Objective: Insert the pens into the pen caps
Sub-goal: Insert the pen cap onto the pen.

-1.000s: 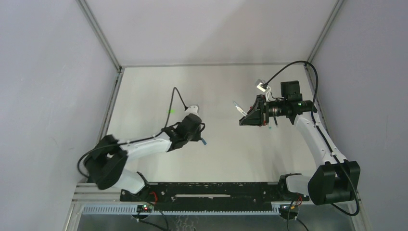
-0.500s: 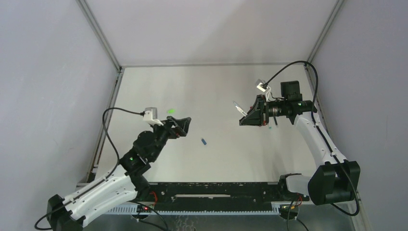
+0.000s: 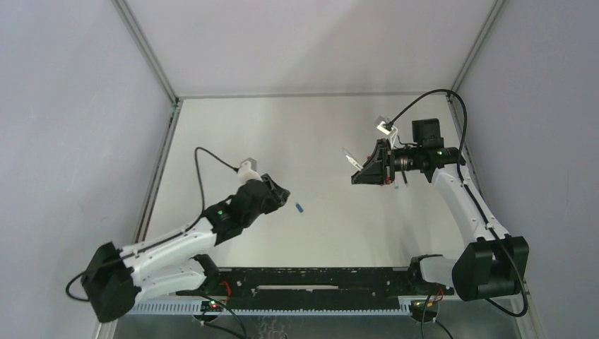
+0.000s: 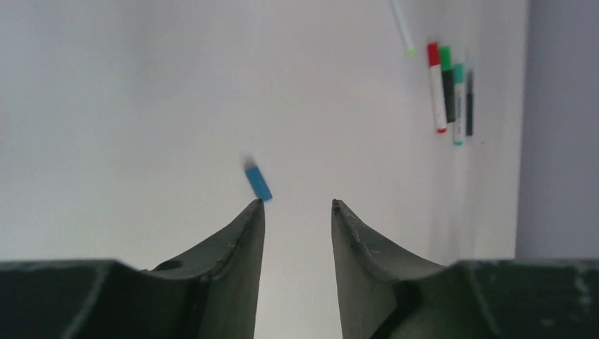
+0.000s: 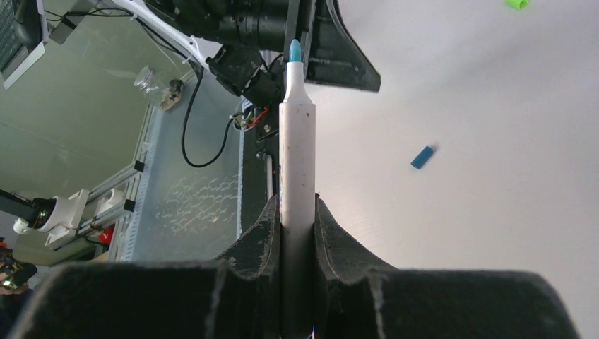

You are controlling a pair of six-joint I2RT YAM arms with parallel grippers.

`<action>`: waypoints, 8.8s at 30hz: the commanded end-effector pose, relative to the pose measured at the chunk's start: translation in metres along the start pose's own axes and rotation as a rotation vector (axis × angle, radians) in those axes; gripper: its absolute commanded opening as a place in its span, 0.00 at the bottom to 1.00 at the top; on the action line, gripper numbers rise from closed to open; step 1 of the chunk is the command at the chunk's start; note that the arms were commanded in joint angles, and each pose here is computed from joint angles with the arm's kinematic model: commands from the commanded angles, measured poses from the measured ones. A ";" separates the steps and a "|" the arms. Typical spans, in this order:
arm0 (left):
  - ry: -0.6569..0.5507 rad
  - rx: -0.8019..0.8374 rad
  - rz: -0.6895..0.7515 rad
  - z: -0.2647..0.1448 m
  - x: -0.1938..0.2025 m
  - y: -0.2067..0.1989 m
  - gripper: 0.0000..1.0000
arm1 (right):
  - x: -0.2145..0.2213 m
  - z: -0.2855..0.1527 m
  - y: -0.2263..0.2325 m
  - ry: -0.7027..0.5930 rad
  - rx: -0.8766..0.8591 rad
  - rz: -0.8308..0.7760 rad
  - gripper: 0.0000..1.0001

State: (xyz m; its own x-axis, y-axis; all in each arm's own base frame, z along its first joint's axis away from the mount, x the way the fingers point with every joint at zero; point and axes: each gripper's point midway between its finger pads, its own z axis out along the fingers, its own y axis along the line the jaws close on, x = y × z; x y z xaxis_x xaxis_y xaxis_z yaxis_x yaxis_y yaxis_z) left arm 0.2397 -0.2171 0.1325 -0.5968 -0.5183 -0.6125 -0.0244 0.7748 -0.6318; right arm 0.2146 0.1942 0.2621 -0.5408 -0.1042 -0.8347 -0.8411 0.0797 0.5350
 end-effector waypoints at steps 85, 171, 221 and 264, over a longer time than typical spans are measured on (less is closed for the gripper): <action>0.522 -0.605 0.189 0.063 0.088 0.060 0.00 | -0.010 -0.002 0.014 -0.016 -0.043 -0.064 0.00; 0.173 -0.151 -0.746 0.032 0.069 0.029 0.00 | 0.185 0.149 -0.067 0.493 0.272 0.264 0.00; 0.164 -0.167 -0.766 0.035 0.075 0.036 0.00 | 0.189 0.149 -0.068 0.525 0.277 0.264 0.00; 0.194 -0.052 -0.771 0.038 0.064 -0.021 0.00 | 0.168 0.148 -0.080 0.470 0.396 0.173 0.00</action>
State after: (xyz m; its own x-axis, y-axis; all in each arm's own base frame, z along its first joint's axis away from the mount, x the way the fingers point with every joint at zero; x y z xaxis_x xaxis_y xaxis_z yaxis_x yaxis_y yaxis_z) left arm 0.2205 -0.2560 0.0500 -0.5097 -0.8597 0.0347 -0.5692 0.3067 -0.7628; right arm 0.1700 0.3025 0.0336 -0.7390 -0.5159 -0.4332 -0.6698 0.4941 0.5543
